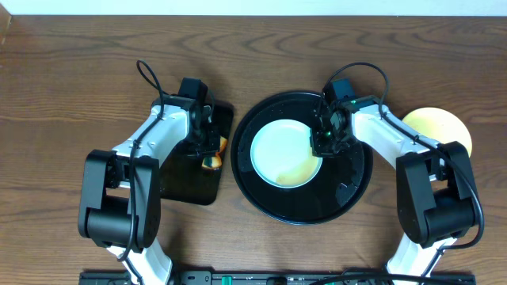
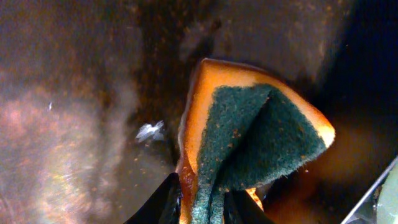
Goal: Clean dirty plates on tray and stack at the side
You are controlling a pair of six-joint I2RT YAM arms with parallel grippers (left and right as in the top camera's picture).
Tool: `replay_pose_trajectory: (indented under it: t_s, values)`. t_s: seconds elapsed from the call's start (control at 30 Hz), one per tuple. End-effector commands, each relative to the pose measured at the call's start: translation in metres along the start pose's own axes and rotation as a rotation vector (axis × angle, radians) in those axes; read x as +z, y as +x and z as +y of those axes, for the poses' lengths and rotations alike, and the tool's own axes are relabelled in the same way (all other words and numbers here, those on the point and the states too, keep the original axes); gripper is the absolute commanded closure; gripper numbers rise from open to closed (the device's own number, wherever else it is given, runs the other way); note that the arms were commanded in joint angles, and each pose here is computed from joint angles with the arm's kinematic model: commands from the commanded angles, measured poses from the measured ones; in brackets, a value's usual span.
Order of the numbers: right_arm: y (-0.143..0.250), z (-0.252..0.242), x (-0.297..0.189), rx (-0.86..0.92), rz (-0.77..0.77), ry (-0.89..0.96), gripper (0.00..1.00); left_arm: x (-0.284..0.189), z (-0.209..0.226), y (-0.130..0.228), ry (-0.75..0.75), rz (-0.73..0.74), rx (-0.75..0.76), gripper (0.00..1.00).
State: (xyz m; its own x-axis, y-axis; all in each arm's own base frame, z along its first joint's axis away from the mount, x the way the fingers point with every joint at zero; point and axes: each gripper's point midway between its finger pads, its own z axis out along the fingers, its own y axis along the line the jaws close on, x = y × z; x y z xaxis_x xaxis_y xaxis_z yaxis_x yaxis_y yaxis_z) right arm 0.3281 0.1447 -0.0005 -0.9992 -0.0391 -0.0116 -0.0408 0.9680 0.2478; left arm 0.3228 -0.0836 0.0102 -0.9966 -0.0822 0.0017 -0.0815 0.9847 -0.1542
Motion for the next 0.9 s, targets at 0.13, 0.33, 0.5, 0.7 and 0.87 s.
replay_pose_trajectory:
  t_s: [0.13, 0.33, 0.5, 0.7, 0.87]
  values:
    - [0.021, -0.019, 0.022, 0.018, 0.069, 0.076, 0.99, -0.010, -0.039, -0.030, 0.207, -0.115, 0.031, 0.77]
    - [0.025, -0.020, 0.021, 0.022, 0.087, 0.081, 0.99, -0.016, -0.049, -0.053, 0.245, -0.212, 0.058, 0.77]
    - [0.026, -0.020, 0.021, 0.023, 0.090, 0.081, 0.99, -0.025, -0.068, -0.065, 0.351, -0.263, 0.094, 0.77]
    - [0.026, -0.020, 0.021, 0.023, 0.092, 0.082, 0.99, -0.032, -0.074, -0.081, 0.371, -0.337, 0.116, 0.77]
    - [0.027, -0.020, 0.021, 0.023, 0.093, 0.083, 0.99, -0.034, -0.075, -0.084, 0.374, -0.350, 0.120, 0.77]
